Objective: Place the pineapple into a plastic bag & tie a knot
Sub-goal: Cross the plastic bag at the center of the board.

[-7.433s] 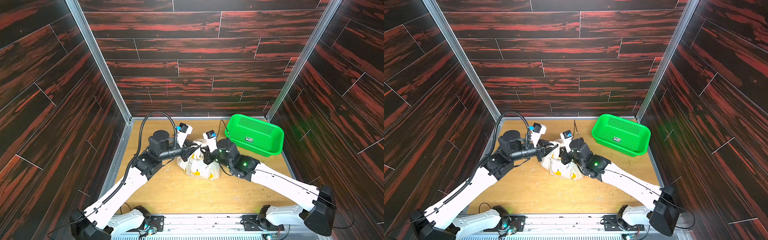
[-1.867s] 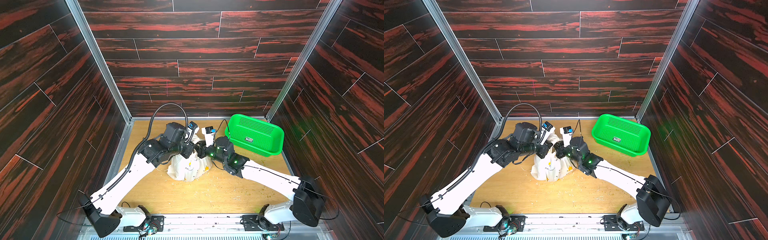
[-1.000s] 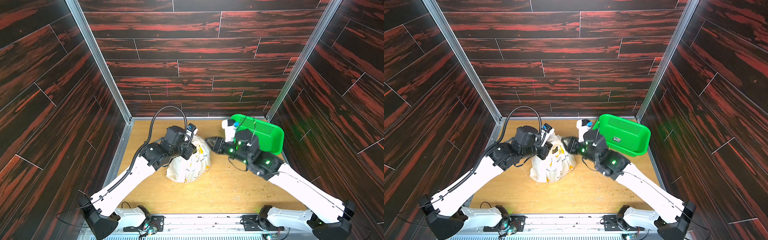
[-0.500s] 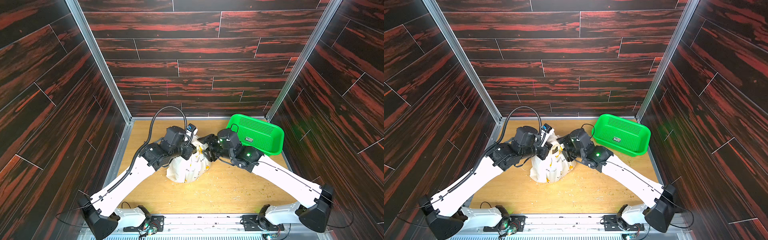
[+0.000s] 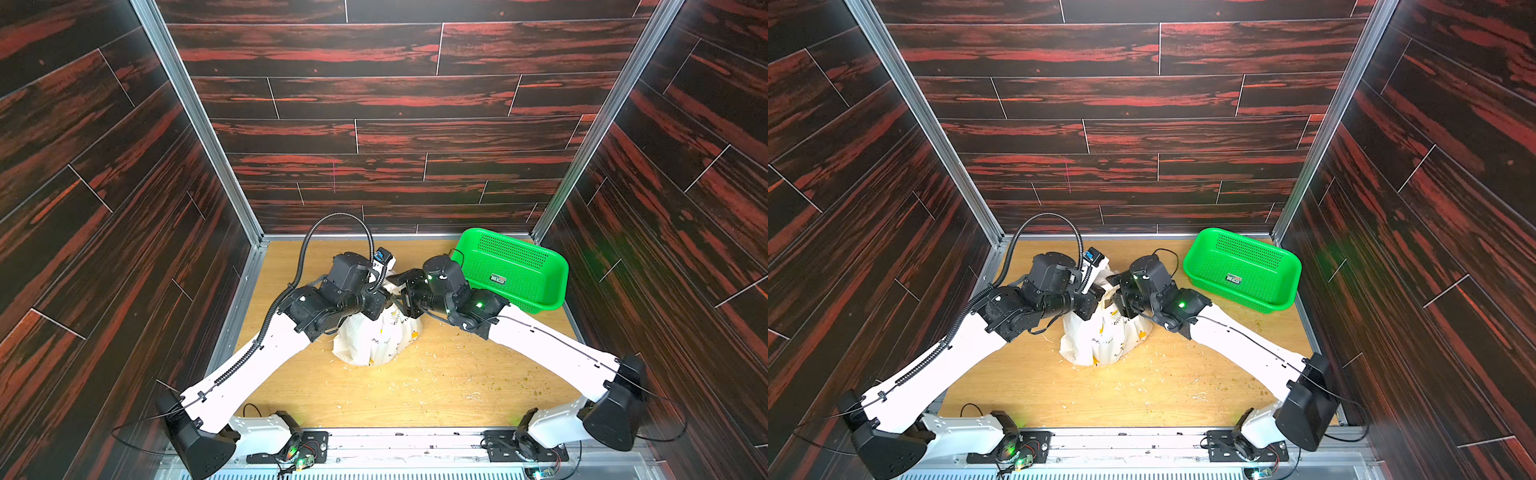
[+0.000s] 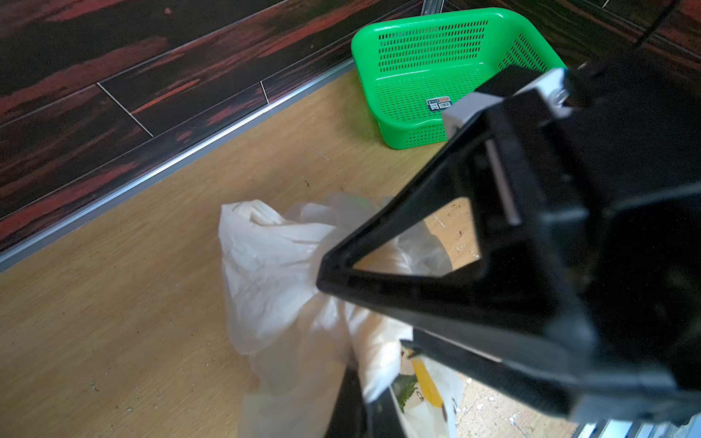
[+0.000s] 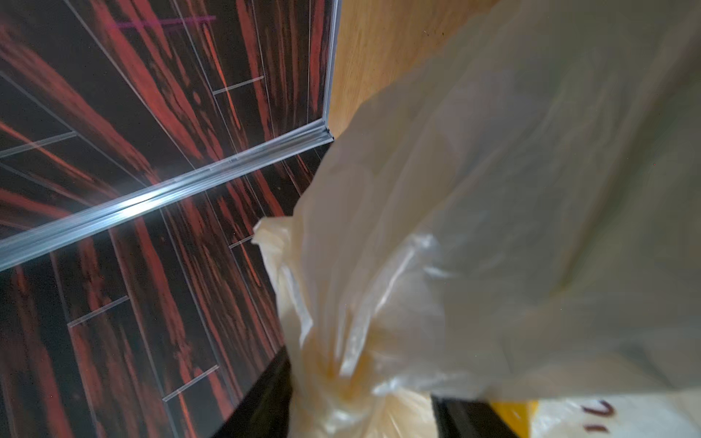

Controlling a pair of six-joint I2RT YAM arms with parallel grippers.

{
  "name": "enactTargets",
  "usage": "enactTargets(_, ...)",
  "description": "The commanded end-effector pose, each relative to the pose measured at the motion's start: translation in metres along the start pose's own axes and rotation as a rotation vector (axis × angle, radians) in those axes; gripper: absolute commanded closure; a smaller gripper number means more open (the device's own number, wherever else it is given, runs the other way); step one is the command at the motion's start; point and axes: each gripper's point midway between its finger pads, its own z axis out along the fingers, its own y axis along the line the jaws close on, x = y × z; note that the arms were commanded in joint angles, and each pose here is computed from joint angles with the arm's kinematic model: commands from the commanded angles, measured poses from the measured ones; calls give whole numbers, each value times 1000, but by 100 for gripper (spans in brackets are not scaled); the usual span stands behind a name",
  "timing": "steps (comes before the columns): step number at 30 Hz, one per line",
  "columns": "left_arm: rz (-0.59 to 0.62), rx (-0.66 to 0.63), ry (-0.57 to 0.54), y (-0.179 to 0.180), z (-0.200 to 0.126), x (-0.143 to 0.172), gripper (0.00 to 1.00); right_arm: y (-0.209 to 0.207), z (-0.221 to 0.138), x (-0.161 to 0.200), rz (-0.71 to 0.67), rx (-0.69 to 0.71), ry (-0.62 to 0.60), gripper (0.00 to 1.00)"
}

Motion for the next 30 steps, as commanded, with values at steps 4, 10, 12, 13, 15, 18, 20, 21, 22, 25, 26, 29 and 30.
enactTargets(4, 11, 7, -12, -1, -11, 1, 100, 21, -1, 0, -15, -57, -5, 50)
enactTargets(10, 10, 14, -11, -2, -12, 1, 100, 21, 6, -4, -13, -58, -19, 60)
enactTargets(12, 11, 18, -12, -3, -13, 0, 100, 21, 8, -7, -16, -60, -27, 62)
enactTargets(13, 13, 20, -12, -4, -13, 0, 100, 21, 9, -8, -14, -61, -28, 62)
enactTargets(15, 14, 25, -8, -4, -13, 1, 100, 19, 13, -9, -15, -53, -27, 62)
enactTargets(18, 15, 29, -6, -5, -14, 2, 100, 20, 16, -10, -20, -58, -32, 65)
enactTargets(20, 15, 37, -3, -7, -15, 3, 100, 21, 19, -12, -19, -61, -31, 65)
enactTargets(21, 16, 39, -3, -7, -15, 3, 100, 21, 21, -12, -19, -61, -31, 66)
enactTargets(22, 15, 45, -2, -8, -15, 3, 100, 23, 21, -12, -20, -65, -30, 68)
enactTargets(25, 15, 54, 0, -9, -17, 4, 100, 25, 24, -13, -28, -72, -33, 77)
enactTargets(26, 15, 57, 3, -10, -17, 4, 100, 26, 24, -13, -32, -77, -34, 82)
enactTargets(29, 16, 95, 10, -16, -23, 7, 100, 27, 23, -15, -50, -94, -45, 95)
enactTargets(30, 17, 117, 12, -20, -25, 8, 100, 28, 22, -15, -59, -104, -50, 98)
